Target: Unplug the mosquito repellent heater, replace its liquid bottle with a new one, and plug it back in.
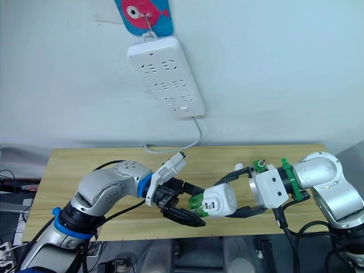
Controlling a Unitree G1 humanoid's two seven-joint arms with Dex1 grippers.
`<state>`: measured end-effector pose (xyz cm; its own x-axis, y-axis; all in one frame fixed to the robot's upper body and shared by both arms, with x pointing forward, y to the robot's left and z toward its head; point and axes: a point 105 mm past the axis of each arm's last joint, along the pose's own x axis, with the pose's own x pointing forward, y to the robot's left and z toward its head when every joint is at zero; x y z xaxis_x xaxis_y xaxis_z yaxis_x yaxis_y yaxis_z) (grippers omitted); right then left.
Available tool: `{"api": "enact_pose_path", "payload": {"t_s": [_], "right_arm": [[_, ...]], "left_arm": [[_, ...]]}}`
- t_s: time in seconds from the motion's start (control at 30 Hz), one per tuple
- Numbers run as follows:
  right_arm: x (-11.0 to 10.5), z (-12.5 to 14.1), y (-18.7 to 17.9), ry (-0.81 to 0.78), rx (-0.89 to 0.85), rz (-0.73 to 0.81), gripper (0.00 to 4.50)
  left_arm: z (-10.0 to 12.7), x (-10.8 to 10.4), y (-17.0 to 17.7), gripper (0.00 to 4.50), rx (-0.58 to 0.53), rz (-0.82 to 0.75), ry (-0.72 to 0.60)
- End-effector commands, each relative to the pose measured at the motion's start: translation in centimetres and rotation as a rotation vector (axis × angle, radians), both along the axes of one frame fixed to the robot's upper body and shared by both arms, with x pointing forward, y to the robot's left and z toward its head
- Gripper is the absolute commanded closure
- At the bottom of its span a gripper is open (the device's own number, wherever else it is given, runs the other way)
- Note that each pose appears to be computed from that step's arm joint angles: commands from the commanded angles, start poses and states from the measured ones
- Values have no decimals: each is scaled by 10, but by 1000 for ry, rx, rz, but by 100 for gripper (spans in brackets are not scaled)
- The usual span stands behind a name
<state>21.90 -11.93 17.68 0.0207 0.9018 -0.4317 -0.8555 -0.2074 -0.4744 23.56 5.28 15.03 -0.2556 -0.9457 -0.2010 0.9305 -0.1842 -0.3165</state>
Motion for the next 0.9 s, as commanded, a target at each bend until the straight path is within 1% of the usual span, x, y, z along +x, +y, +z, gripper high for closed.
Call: {"api": "enact_pose_path", "payload": {"t_s": [0.03,0.07,0.1,0.13,0.17,0.23,0.3,0.37,0.47,0.57,0.73,0.9], "right_arm": [[11,-3,-22,166,47,-288,155],[15,-9,-31,267,59,-422,155],[16,-15,-38,348,48,-520,155],[16,-18,-41,424,61,-596,155],[18,-17,-42,508,100,-677,155],[23,-14,-39,654,182,-783,155],[35,-10,-38,741,253,-882,155],[42,-6,-35,793,275,-942,155],[43,-2,-27,847,281,-949,155],[44,-2,-21,892,321,-966,155],[43,6,-15,949,378,-1031,155],[43,10,-8,976,396,-1062,155]], "left_arm": [[16,8,12,0,7,66,-172],[18,8,13,0,15,85,-234],[19,10,13,0,20,106,-288],[20,15,12,0,35,144,-393],[20,24,9,0,46,211,-519],[21,39,4,0,77,312,-733],[21,42,-2,0,79,352,-854],[21,43,-12,0,80,372,-981],[19,46,-25,0,77,404,-1056],[17,57,-38,0,97,446,-1105],[12,64,-55,0,127,457,-1091],[6,58,-66,0,144,412,-1044]]}}
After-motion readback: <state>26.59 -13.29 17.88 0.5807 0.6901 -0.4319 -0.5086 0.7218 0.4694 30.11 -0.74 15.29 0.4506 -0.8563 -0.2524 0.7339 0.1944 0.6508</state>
